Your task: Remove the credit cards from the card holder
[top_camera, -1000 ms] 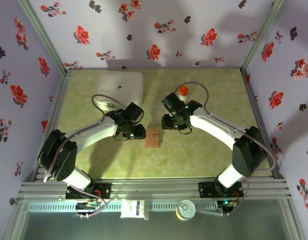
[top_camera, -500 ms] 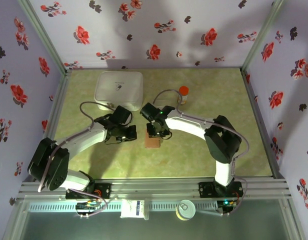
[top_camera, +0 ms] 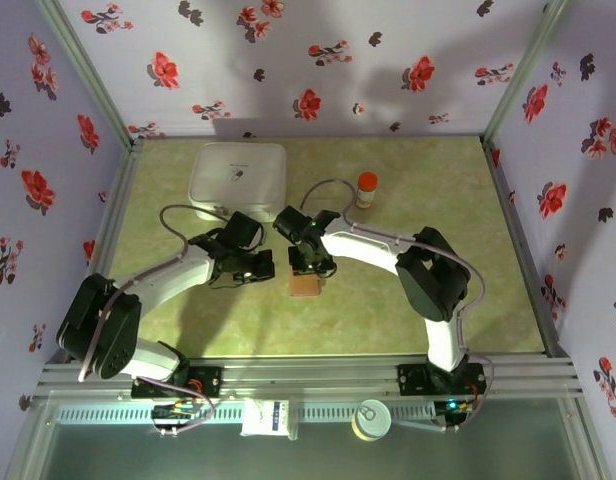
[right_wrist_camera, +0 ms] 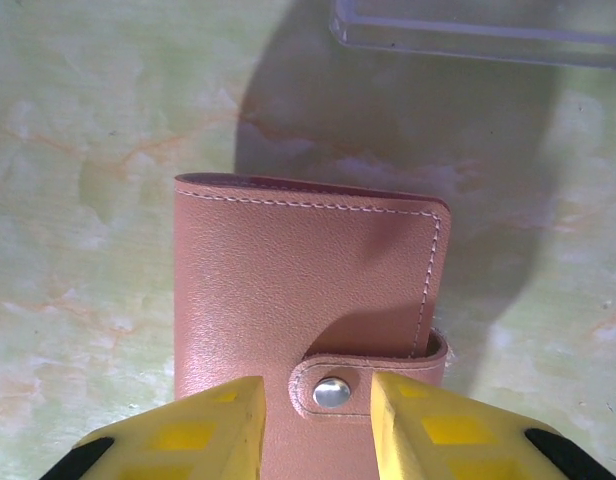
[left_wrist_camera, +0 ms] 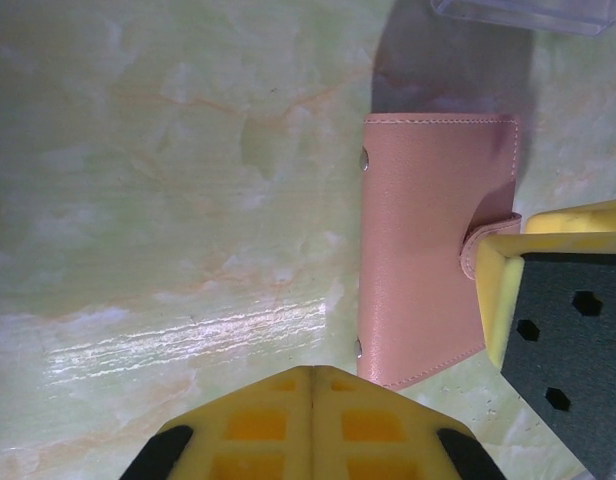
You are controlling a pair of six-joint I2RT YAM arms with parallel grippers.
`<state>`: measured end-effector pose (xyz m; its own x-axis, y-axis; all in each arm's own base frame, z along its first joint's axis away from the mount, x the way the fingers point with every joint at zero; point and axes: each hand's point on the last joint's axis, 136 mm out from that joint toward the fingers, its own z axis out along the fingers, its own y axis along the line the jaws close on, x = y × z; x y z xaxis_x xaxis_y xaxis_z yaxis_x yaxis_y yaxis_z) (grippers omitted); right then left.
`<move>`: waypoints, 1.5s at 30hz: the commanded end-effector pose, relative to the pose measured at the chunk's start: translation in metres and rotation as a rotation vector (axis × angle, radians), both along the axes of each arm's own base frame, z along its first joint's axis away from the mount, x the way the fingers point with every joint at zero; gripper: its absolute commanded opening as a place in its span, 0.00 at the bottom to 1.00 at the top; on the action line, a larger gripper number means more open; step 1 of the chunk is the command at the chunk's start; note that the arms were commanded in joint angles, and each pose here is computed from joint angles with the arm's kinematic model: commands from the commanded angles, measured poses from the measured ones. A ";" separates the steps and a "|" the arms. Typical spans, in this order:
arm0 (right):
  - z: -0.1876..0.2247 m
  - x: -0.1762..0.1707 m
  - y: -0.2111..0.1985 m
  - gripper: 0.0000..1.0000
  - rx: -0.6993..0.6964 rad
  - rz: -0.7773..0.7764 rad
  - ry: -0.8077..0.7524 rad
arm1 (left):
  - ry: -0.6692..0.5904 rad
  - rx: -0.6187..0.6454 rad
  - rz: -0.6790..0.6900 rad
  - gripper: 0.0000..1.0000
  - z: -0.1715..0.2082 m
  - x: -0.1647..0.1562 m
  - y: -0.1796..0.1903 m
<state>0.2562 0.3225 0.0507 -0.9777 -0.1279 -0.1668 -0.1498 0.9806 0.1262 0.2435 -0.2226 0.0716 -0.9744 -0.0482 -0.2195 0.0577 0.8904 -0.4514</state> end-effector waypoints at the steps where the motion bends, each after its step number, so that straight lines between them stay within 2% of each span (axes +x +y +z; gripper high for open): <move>1: -0.011 -0.008 -0.007 0.34 -0.053 -0.016 0.042 | 0.014 -0.010 -0.011 0.00 -0.007 -0.002 0.000; 11: -0.035 -0.015 -0.010 0.32 -0.071 -0.011 0.078 | 0.043 -0.044 -0.019 0.00 -0.013 -0.002 -0.009; 15: -0.041 -0.018 -0.004 0.41 -0.046 -0.002 0.106 | 0.047 -0.052 -0.026 0.00 -0.011 0.002 -0.014; 19: -0.045 -0.019 -0.004 0.41 -0.049 -0.001 0.115 | 0.051 -0.046 -0.030 0.00 -0.014 0.002 -0.014; 24: -0.052 -0.021 -0.012 0.33 -0.087 -0.005 0.116 | 0.058 -0.054 -0.027 0.00 -0.016 0.003 -0.016; 34: -0.050 -0.023 -0.011 0.14 -0.047 0.006 0.110 | 0.074 -0.109 -0.016 0.00 -0.019 0.001 -0.024; 38: -0.045 -0.024 -0.011 0.10 -0.031 0.004 0.096 | 0.076 -0.132 -0.027 0.00 -0.017 0.001 -0.033; 45: -0.010 -0.011 -0.033 0.21 -0.107 0.001 -0.013 | 0.070 -0.132 -0.032 0.00 -0.015 0.002 -0.036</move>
<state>0.2522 0.3161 0.0348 -0.9778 -0.1273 -0.1666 -0.1483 0.9816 0.1205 0.2447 -0.2528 0.0543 -0.9875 -0.0359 -0.1536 0.0555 0.8323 -0.5516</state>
